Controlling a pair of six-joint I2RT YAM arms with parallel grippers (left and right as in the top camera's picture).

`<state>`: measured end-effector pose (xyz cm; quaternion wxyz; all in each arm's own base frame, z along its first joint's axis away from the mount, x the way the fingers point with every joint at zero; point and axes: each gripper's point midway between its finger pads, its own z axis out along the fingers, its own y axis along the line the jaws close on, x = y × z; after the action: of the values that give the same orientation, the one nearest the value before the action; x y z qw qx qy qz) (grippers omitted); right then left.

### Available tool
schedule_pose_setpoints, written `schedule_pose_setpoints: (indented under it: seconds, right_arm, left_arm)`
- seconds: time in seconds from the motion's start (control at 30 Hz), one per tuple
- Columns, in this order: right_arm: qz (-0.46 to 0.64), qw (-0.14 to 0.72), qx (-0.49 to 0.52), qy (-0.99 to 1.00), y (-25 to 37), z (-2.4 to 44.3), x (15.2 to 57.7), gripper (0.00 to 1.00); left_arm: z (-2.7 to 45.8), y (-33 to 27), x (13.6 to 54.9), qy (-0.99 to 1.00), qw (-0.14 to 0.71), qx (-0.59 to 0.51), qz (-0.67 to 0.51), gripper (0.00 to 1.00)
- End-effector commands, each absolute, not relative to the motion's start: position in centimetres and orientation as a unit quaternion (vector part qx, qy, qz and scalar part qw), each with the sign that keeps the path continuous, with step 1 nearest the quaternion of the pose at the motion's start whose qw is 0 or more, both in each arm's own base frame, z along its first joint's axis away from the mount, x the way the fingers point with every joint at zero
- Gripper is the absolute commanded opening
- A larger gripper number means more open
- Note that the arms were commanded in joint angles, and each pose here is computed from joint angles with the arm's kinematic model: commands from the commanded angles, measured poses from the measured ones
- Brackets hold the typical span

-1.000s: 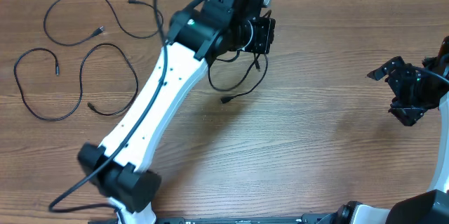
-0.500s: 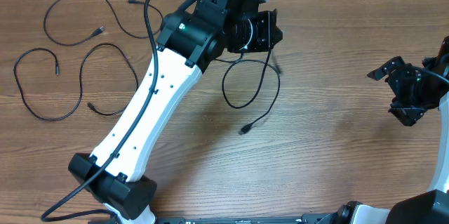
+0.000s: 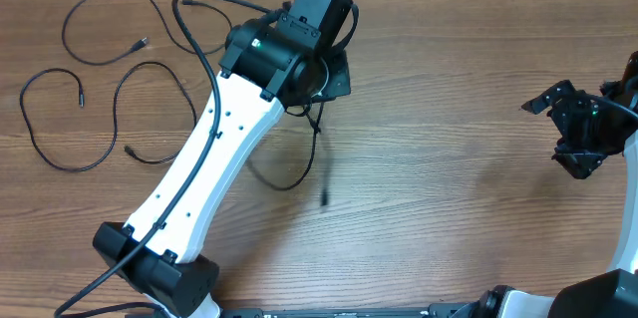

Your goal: Untangle cables

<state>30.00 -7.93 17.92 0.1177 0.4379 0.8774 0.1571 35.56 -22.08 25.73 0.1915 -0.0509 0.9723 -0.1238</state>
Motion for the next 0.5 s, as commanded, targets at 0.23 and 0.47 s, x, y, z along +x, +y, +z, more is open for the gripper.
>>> schedule_pose_setpoints:
  seconds: [0.23,0.47]
  right_arm:
    - [0.156,0.132,0.434,0.878,-8.1,18.7,30.3,1.0]
    - [0.156,0.132,0.434,0.878,-8.1,18.7,30.3,1.0]
  left_arm:
    - [21.2,-24.9,35.7,0.983,0.137,-0.039,-0.118,0.04]
    - [16.7,-27.6,35.1,0.989,0.073,0.037,-0.125,0.17]
